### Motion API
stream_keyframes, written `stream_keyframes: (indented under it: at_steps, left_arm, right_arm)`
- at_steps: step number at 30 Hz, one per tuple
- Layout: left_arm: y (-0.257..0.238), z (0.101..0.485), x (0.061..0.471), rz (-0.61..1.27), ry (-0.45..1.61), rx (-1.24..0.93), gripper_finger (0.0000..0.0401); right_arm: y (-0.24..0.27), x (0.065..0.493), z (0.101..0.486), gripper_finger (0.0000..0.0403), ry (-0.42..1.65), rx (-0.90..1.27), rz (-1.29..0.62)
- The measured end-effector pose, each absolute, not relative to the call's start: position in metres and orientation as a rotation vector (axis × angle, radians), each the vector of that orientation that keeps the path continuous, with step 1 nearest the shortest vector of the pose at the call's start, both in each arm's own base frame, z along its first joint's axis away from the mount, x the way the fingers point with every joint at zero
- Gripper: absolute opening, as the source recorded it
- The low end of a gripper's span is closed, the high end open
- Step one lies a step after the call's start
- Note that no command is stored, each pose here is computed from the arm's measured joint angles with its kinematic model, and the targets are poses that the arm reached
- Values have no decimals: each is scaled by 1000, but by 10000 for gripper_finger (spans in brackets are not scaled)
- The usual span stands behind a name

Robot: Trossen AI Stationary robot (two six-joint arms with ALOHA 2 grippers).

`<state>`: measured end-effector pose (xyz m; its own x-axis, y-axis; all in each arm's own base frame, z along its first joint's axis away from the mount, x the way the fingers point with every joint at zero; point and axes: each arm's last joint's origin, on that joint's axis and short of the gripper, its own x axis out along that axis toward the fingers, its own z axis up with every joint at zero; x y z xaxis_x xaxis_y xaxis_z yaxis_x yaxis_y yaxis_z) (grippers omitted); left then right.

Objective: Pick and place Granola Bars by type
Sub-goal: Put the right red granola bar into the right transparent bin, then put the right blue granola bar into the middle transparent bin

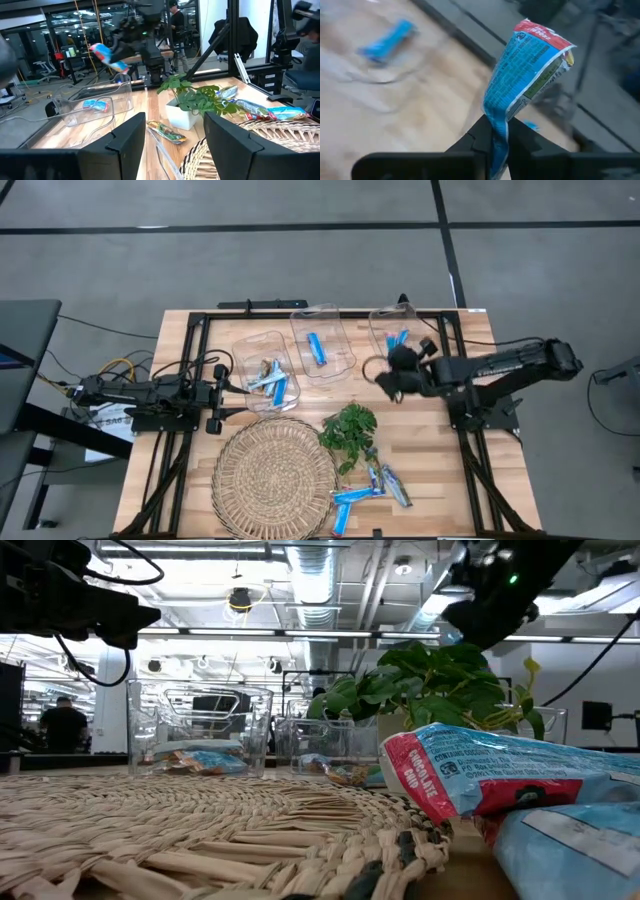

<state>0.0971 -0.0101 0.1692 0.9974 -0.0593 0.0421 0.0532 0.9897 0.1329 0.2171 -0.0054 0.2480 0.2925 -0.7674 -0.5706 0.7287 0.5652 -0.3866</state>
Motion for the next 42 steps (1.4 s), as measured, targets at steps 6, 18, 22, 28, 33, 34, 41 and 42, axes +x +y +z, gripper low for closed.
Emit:
stream_keyframes:
  at_steps: [6, 18, 22, 28, 33, 34, 41, 42]
  left_arm:
    - [-10, 169, 97, -56, -46, 132, 196]
    - [-10, 169, 97, -56, -46, 129, 196]
    - [-10, 169, 97, -56, -46, 137, 196]
    - [-10, 169, 97, -56, -46, 135, 196]
    - [-10, 169, 97, -56, -46, 129, 196]
    - [-10, 169, 97, -56, -46, 128, 196]
    - [-10, 169, 97, -56, -46, 131, 196]
    - [-10, 169, 97, -56, -46, 128, 196]
  right_arm:
    - [-51, 216, 243, 33, 907, -63, -1113]
    - [-98, 228, 203, 41, 1196, 83, -990]
    - [-105, 230, 195, 59, 1232, 103, -987]
    - [-108, 230, 195, 105, 1241, 89, -979]
    - [-107, 228, 199, 146, 1227, 82, -964]
    - [-105, 228, 202, 152, 1212, 82, -958]
    - [-76, 227, 234, 180, 1018, 66, -864]
    - [-68, 226, 240, 182, 984, 69, -845]
